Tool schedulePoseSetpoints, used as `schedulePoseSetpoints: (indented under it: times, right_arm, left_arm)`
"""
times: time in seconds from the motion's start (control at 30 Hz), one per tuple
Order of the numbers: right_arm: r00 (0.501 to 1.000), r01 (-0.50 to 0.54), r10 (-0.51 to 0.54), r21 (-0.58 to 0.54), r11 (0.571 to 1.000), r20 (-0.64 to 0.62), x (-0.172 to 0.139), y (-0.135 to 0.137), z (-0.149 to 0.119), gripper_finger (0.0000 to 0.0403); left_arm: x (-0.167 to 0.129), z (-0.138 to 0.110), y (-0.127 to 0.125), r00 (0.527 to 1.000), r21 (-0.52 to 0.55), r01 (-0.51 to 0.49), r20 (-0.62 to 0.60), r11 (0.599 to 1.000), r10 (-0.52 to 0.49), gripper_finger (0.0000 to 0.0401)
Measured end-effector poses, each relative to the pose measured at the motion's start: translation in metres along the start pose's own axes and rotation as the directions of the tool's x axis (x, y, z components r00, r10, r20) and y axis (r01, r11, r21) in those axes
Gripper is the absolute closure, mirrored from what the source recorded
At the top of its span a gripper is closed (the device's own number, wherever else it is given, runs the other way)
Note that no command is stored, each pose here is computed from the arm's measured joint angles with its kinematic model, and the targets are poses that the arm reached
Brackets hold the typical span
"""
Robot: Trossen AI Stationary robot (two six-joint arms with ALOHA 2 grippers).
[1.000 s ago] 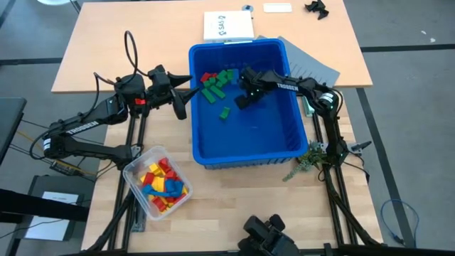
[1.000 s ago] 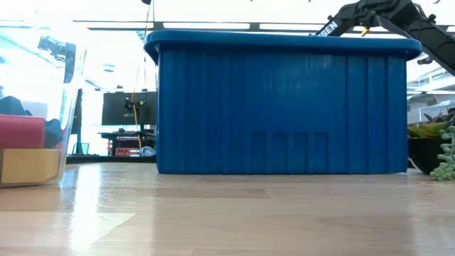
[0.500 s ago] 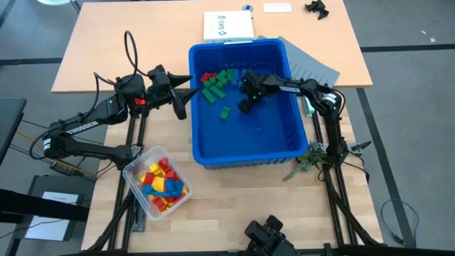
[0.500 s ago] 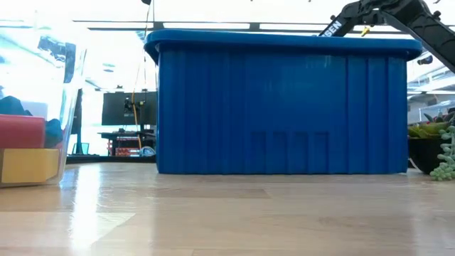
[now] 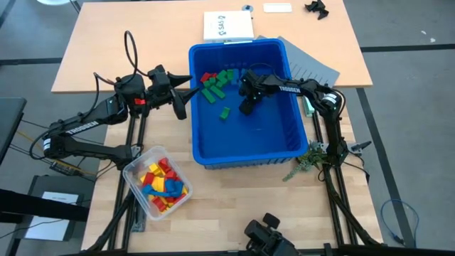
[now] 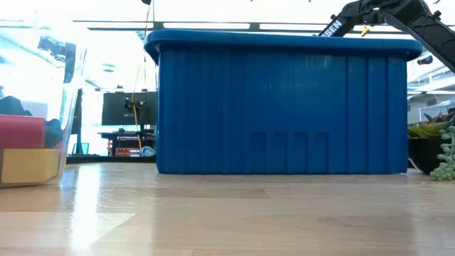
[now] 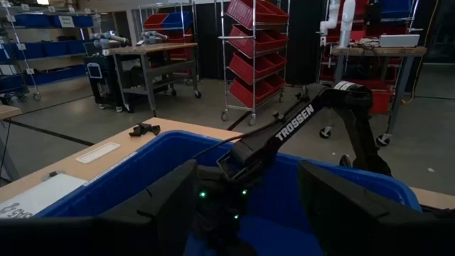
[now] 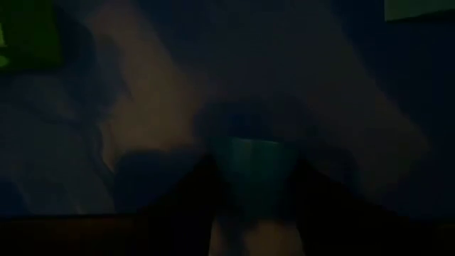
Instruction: Sort Items/Unsort Items
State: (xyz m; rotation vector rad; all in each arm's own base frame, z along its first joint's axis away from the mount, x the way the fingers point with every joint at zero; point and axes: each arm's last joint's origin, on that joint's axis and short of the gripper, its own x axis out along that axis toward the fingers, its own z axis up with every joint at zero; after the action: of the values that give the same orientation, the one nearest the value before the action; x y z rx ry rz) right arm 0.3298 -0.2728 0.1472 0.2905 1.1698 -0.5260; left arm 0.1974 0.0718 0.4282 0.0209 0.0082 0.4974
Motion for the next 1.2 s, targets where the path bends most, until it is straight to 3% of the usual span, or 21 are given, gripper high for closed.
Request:
schedulePoseSetpoints:
  times: [0.2,0.47,0.63,0.73,0.83,0.93,1.0,1.2]
  right_arm:
    - [0.999,-0.008,0.008,-0.003,1.0,0.049,-0.019,0.001,0.007,0.0258]
    - [0.974,-0.131,0.134,-0.031,0.991,0.183,-0.066,0.007,0.018,0.0324]
    - [0.966,-0.139,0.147,-0.052,0.989,0.212,-0.076,0.012,0.021,0.0355]
    - [0.965,-0.108,0.146,-0.177,0.978,0.219,-0.076,0.012,0.021,0.0356]
    - [0.968,-0.038,0.138,-0.421,0.906,0.21,-0.072,0.013,0.019,0.0341]
    - [0.972,0.036,0.127,-0.663,0.747,0.196,-0.065,0.015,0.014,0.0322]
    - [0.977,0.054,0.12,-0.748,0.661,0.177,-0.06,0.015,0.008,0.0313]
    - [0.973,0.095,0.115,-0.805,0.585,0.199,-0.046,0.016,-0.001,0.0292]
  left_arm:
    - [0.0,0.0,0.0,1.0,0.0,0.0,0.0,1.0,0.0,0.0153]
    - [0.0,0.0,0.0,1.0,0.0,0.0,0.0,1.0,0.0,0.0153]
    - [0.0,0.0,0.0,1.0,0.0,0.0,0.0,1.0,0.0,0.0153]
    - [0.0,0.0,0.0,1.0,0.0,0.0,0.0,1.0,0.0,0.0153]
    - [0.0,0.0,0.0,1.0,0.0,0.0,0.0,1.0,0.0,0.0153]
    - [0.0,0.0,0.0,1.0,0.0,0.0,0.0,1.0,0.0,0.0153]
    - [0.0,0.0,0.0,1.0,0.0,0.0,0.0,1.0,0.0,0.0153]
    - [0.0,0.0,0.0,1.0,0.0,0.0,0.0,1.0,0.0,0.0153]
